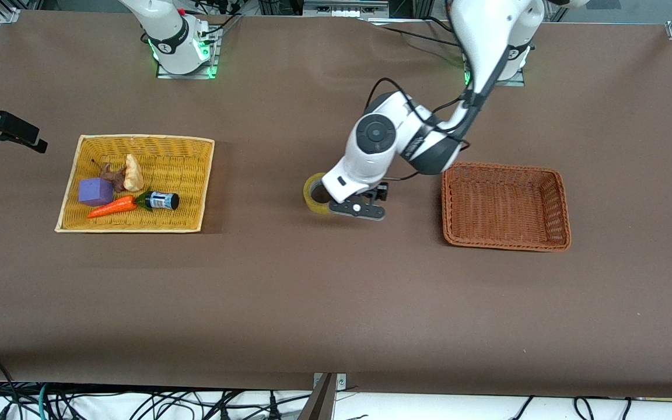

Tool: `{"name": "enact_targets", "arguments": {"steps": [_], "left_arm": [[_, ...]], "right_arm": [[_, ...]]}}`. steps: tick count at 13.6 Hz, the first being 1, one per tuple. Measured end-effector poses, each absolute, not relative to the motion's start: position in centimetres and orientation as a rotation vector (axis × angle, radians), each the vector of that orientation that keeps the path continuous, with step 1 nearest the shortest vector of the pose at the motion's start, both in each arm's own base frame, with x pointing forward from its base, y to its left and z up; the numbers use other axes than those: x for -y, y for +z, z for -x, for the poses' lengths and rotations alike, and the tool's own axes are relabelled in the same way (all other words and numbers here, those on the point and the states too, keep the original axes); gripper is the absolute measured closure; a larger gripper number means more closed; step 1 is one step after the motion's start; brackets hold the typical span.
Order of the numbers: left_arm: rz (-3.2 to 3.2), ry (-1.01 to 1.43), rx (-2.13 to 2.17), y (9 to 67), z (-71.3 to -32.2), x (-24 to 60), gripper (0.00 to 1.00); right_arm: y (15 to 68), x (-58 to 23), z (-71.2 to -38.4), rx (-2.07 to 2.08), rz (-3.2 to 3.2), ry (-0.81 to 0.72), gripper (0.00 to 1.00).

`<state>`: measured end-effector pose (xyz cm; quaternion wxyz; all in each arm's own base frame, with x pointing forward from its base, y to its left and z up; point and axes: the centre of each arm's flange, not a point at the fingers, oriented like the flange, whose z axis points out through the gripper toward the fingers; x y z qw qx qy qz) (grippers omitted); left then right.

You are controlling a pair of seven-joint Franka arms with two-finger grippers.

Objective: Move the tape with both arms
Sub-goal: 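Reach the left gripper to the tape while the right gripper withdraws, then grasp the tape roll's rim with the left gripper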

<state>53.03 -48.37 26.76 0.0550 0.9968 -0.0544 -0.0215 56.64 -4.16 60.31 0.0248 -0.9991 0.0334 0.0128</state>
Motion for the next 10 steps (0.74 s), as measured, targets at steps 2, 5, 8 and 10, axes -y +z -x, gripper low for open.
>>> {"name": "enact_targets", "arguments": {"steps": [2, 5, 8, 10], "left_arm": [[-3.028, -0.085, 0.169, 23.6, -50.9, 50.7, 0.00], [-3.043, -0.114, 0.168, 21.1, -49.8, 51.5, 0.04], [-3.050, -0.117, 0.151, 19.3, -50.2, 50.9, 0.22], [-3.050, -0.121, 0.149, 18.1, -50.1, 50.9, 0.44]], "right_arm": [[59.7, 4.4, -56.7, -0.099, 3.091, 0.060, 0.00], [59.6, 4.5, -57.1, -0.093, 3.108, 0.064, 0.00], [59.7, 4.6, -57.2, -0.090, 3.119, 0.067, 0.00], [59.4, 4.6, -57.3, -0.087, 3.119, 0.076, 0.00]]}}
